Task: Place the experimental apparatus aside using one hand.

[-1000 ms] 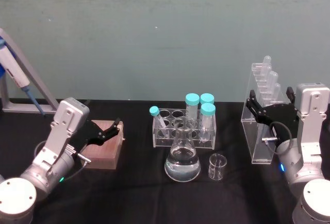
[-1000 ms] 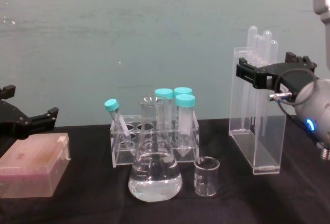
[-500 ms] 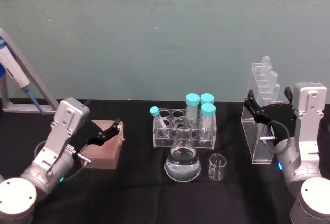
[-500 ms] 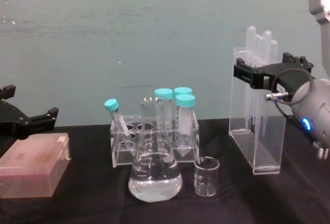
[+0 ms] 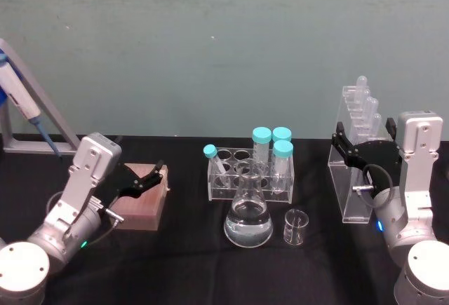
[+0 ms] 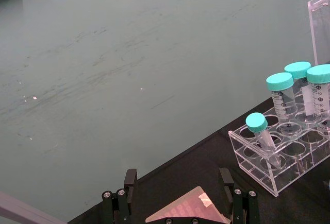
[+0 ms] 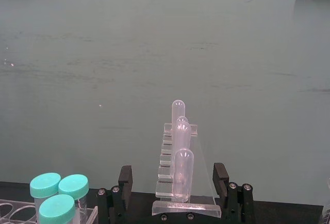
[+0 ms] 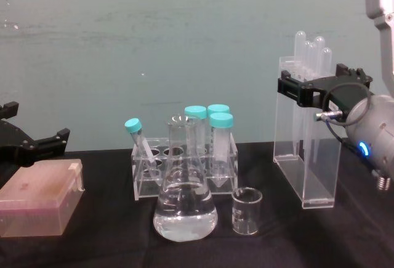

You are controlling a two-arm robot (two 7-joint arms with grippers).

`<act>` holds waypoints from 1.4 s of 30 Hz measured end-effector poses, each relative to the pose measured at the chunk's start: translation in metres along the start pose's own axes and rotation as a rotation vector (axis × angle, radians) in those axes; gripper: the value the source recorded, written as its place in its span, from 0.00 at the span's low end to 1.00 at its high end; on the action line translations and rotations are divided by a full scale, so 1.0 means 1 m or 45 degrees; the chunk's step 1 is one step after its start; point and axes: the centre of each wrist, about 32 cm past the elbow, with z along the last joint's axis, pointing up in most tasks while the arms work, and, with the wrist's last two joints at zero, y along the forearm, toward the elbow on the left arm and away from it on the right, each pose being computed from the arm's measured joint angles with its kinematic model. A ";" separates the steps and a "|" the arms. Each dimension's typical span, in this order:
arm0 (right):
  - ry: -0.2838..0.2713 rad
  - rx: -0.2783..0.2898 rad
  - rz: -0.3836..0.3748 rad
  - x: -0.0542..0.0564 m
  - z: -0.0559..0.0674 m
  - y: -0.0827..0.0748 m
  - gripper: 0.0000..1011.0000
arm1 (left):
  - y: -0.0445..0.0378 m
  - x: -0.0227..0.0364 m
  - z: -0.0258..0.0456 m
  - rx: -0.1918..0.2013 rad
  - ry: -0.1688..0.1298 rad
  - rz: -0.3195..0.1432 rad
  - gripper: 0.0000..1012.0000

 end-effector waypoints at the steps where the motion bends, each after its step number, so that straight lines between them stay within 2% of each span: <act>1: 0.000 0.000 0.000 0.000 0.000 0.000 0.99 | 0.0000 0.0000 0.0000 0.000 0.000 0.000 0.99; 42: -0.004 0.001 0.007 0.001 0.000 0.004 0.99 | 0.0000 0.0000 0.0000 0.000 0.000 0.000 0.99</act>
